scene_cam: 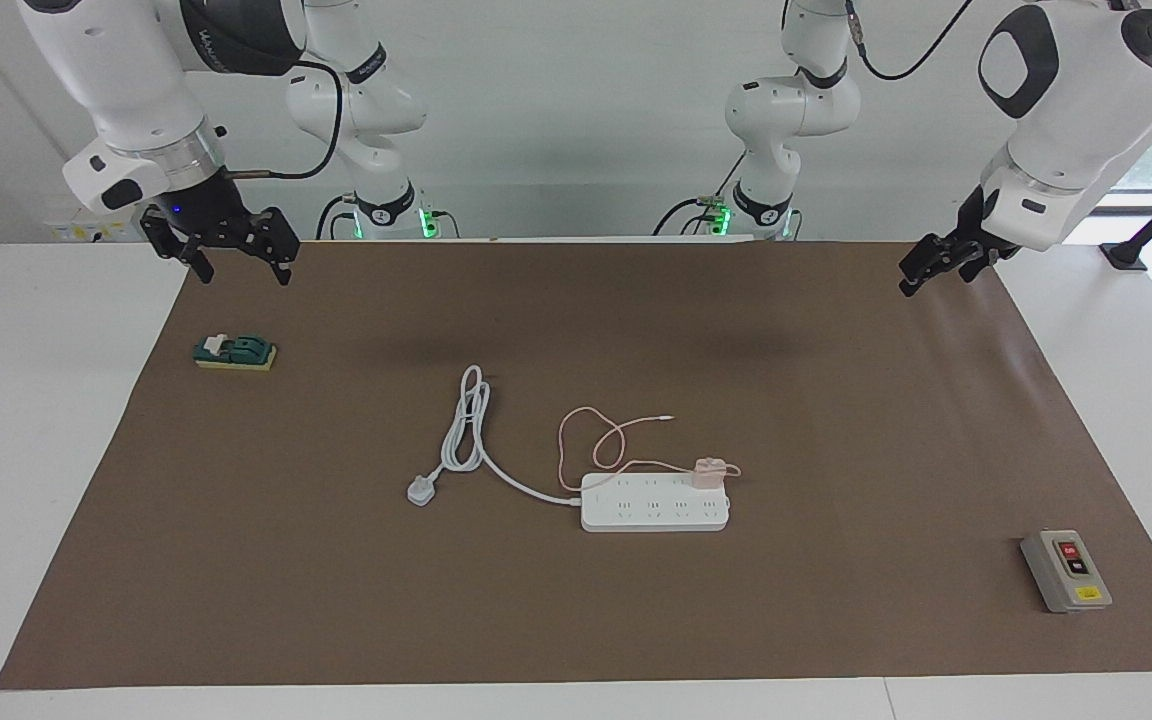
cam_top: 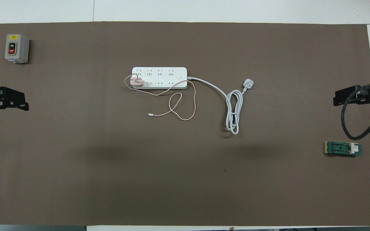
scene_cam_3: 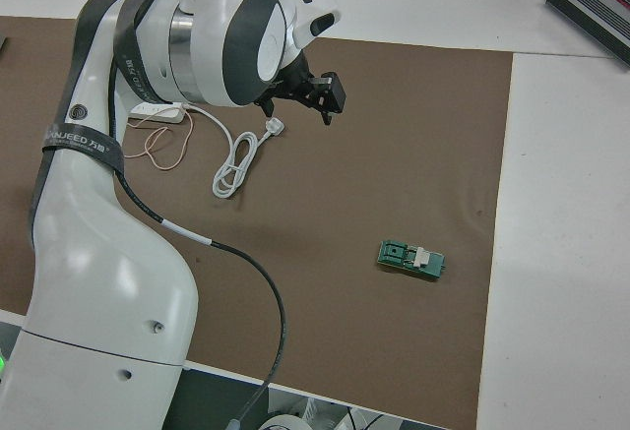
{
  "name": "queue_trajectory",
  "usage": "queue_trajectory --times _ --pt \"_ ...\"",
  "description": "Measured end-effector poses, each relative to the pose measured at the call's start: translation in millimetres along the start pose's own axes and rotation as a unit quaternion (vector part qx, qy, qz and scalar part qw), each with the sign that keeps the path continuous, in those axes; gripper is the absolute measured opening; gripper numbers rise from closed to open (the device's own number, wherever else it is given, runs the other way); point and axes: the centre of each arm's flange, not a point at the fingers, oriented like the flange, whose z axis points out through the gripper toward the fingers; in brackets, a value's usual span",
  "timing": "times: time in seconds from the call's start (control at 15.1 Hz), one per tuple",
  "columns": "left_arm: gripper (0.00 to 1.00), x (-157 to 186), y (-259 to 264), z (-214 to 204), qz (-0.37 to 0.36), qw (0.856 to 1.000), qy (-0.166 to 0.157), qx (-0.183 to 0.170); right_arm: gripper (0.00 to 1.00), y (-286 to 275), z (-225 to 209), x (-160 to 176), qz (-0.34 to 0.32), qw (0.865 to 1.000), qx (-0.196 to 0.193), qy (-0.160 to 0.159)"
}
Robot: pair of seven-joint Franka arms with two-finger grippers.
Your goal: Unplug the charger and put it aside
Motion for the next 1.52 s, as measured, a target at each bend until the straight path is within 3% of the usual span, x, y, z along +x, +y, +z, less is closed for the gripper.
queue_trajectory --times 0.13,0.27,0.4,0.6,0.66,0.8,0.93,1.06,1.26,1.52 --pt "1.00 3.2 10.4 4.5 -0.104 0.995 0.002 -0.012 1.00 0.0 0.0 0.0 0.000 1.000 0.000 0.000" --pt "1.00 11.6 27.7 14.8 -0.226 0.974 0.001 -0.031 1.00 0.0 0.0 0.0 0.000 1.000 0.000 0.000" --pt "1.00 22.4 48.7 27.2 -0.352 0.935 -0.005 -0.048 1.00 0.0 0.0 0.0 0.000 1.000 0.000 0.000" --pt "1.00 35.9 72.9 42.0 -0.504 0.861 0.001 -0.065 1.00 0.1 0.3 -0.4 0.000 1.000 0.000 -0.002" --pt "1.00 37.5 79.8 46.6 -0.536 0.842 0.000 -0.067 1.00 0.6 0.9 -1.1 0.001 1.000 0.000 -0.005" --pt "1.00 39.4 89.9 57.9 -0.574 0.816 -0.006 -0.063 1.00 3.5 1.0 -1.5 0.003 1.000 0.000 -0.007" --pt "1.00 40.4 109.6 80.3 -0.592 0.804 -0.014 -0.051 1.00 5.1 0.7 -0.8 0.006 1.000 0.000 -0.004" --pt "1.00 37.7 162.7 133.2 -0.626 0.779 -0.023 -0.027 1.00 2.4 3.8 5.5 0.056 0.998 0.001 0.016" --pt "1.00 39.6 215.1 178.7 -0.635 0.772 -0.024 0.001 1.00 -9.6 13.4 12.6 0.115 0.993 0.004 0.028" --pt "1.00 60.9 262.8 205.7 -0.648 0.761 -0.005 -0.002 1.00 -32.4 24.3 19.2 0.190 0.981 0.007 0.028"
